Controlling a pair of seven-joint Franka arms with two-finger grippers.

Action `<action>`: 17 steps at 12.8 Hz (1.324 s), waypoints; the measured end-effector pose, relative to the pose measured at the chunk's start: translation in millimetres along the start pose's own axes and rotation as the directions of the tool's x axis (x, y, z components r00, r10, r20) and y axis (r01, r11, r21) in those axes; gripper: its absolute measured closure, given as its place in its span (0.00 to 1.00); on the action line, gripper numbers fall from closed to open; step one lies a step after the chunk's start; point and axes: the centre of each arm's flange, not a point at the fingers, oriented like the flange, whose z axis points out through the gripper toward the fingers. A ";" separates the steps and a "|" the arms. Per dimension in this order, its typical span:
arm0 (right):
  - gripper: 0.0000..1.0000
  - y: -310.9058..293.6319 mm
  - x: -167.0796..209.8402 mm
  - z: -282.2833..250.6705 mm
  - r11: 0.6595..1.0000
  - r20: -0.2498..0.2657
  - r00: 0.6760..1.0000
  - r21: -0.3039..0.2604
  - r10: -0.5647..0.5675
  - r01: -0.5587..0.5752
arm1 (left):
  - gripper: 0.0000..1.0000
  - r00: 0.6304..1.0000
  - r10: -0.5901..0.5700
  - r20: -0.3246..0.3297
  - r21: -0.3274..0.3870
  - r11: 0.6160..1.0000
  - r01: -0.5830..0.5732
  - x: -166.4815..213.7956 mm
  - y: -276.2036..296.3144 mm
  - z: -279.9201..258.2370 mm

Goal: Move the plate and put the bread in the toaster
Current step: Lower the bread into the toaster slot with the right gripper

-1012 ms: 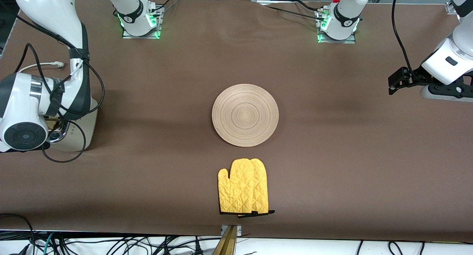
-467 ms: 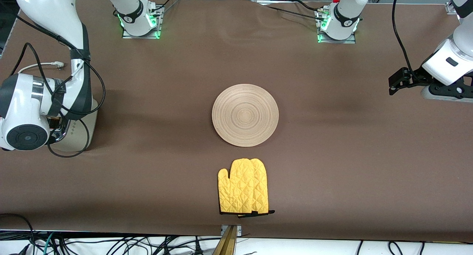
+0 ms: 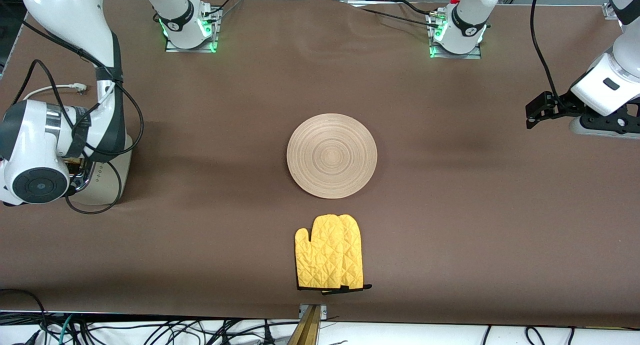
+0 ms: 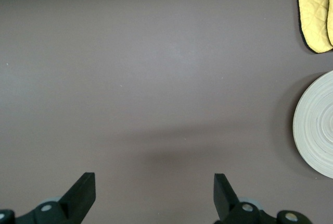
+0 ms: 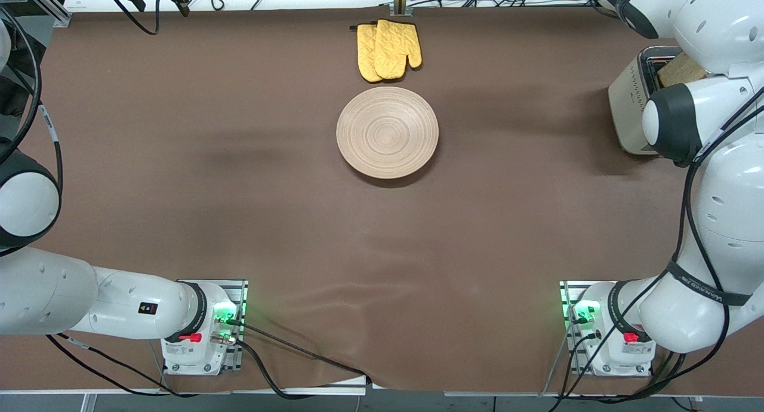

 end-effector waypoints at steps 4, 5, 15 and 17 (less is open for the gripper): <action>0.95 -1.9 10.2 7.6 1.000 -0.010 1.000 -0.014 -0.003 0.003 | 0.00 1.000 0.000 0.000 0.000 1.000 0.000 0.0 0.0 0.0; 0.95 -4.4 13.0 8.4 1.000 -0.010 1.000 -0.018 -0.003 0.003 | 0.00 1.000 0.000 0.000 0.000 1.000 0.000 0.0 0.0 0.0; 0.24 -14.3 19.4 -4.7 0.999 -0.055 0.998 0.034 0.025 -0.023 | 0.00 1.000 0.000 0.000 0.000 1.000 0.000 0.0 0.0 0.0; 0.03 -8.0 12.4 -27.9 0.991 -0.127 0.990 0.129 0.056 -0.039 | 0.00 1.000 0.000 0.000 0.000 1.000 0.000 0.0 0.0 0.1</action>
